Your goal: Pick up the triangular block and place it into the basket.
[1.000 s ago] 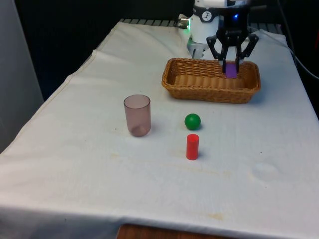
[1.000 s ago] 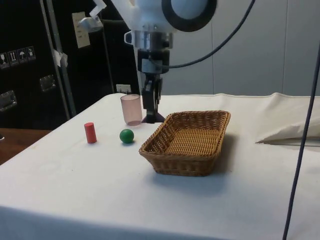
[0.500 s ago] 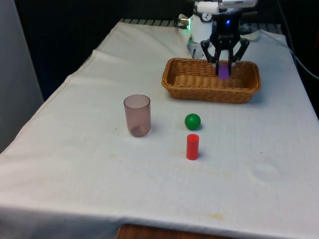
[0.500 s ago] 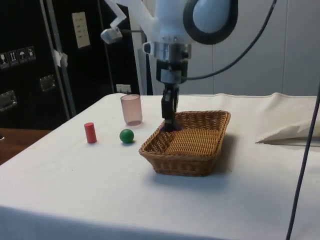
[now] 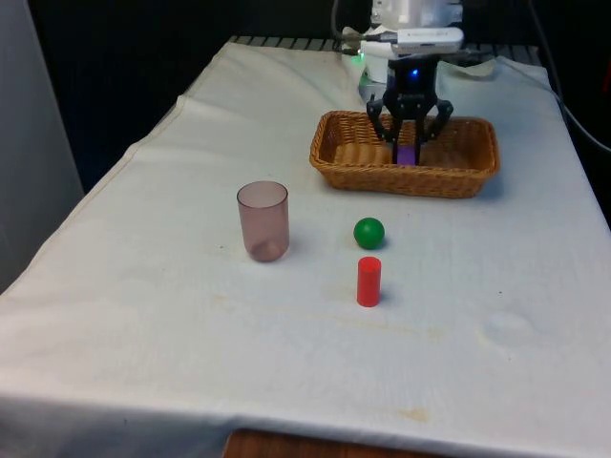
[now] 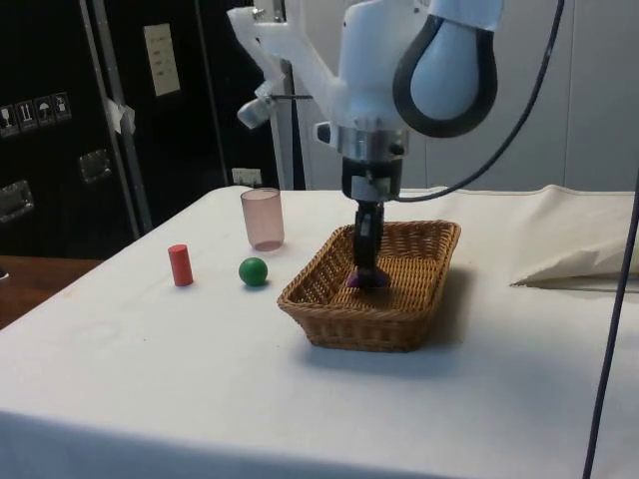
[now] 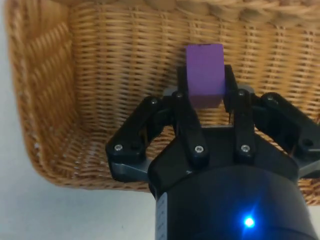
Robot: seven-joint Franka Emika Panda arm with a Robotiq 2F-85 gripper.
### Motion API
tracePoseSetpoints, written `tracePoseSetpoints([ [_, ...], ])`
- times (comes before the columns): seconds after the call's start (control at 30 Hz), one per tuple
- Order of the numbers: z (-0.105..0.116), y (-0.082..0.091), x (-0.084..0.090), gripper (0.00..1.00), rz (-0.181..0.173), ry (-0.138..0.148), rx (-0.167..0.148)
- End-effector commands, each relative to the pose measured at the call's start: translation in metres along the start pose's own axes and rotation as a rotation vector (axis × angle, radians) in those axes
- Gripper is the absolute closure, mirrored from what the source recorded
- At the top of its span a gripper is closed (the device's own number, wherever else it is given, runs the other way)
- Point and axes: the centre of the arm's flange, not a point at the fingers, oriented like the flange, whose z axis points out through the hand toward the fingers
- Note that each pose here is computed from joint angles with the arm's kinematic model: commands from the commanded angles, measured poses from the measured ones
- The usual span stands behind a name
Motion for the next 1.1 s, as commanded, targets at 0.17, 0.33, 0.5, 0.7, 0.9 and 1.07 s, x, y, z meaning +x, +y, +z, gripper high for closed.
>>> tracePoseSetpoints([
  [0.17, -0.004, 0.005, -0.019, 0.66, 0.001, 0.019, 0.001],
  [0.33, -0.006, 0.006, -0.025, 0.52, 0.003, 0.025, 0.002],
  [0.5, -0.008, 0.006, -0.027, 0.29, 0.004, 0.028, 0.002],
  [0.7, -0.007, 0.006, -0.028, 0.01, 0.005, 0.027, 0.002],
  [0.9, -0.004, 0.007, -0.028, 0.0, 0.009, 0.022, -0.001],
  [1.07, -0.001, -0.001, -0.029, 0.0, 0.007, 0.012, 0.001],
])
